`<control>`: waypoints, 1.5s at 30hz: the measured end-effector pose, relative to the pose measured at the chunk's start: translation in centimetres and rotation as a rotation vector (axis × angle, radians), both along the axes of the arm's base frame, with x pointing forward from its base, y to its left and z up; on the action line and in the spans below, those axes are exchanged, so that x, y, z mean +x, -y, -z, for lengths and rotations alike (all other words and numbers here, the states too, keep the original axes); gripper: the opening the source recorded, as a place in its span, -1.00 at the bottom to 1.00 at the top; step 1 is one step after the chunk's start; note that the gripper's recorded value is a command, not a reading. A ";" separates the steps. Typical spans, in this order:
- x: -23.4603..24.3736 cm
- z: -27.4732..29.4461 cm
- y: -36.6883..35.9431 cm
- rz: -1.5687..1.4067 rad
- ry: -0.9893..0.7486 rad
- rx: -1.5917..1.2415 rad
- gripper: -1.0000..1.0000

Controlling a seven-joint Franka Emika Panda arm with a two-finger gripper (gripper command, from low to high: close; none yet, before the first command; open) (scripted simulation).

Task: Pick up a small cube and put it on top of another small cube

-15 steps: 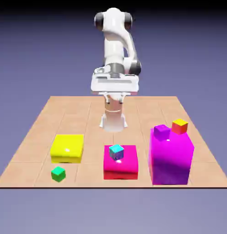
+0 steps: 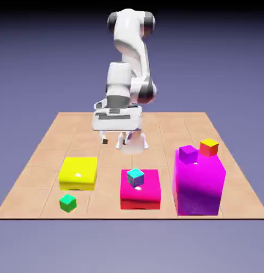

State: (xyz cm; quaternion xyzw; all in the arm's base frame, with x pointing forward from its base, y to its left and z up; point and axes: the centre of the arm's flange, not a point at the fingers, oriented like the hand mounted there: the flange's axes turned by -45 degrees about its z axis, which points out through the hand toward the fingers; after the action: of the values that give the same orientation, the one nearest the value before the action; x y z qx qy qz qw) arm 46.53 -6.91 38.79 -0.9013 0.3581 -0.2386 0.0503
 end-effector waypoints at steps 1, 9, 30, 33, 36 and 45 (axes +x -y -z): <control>0.4 0.6 0.5 0.046 -0.016 0.019 0.00; 2.8 5.4 5.3 0.433 -0.132 0.142 0.00; 3.8 19.8 17.2 1.425 -0.320 0.226 0.00; 3.6 24.4 17.8 1.426 -0.320 0.225 0.00; 3.3 26.7 18.0 1.425 -0.320 0.226 -1.00; 6.3 16.0 11.6 1.197 -0.350 0.245 -1.00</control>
State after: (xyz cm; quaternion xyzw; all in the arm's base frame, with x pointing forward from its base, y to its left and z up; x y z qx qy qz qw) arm 52.78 -18.48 22.78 -0.5586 0.8275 -0.0317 -0.0483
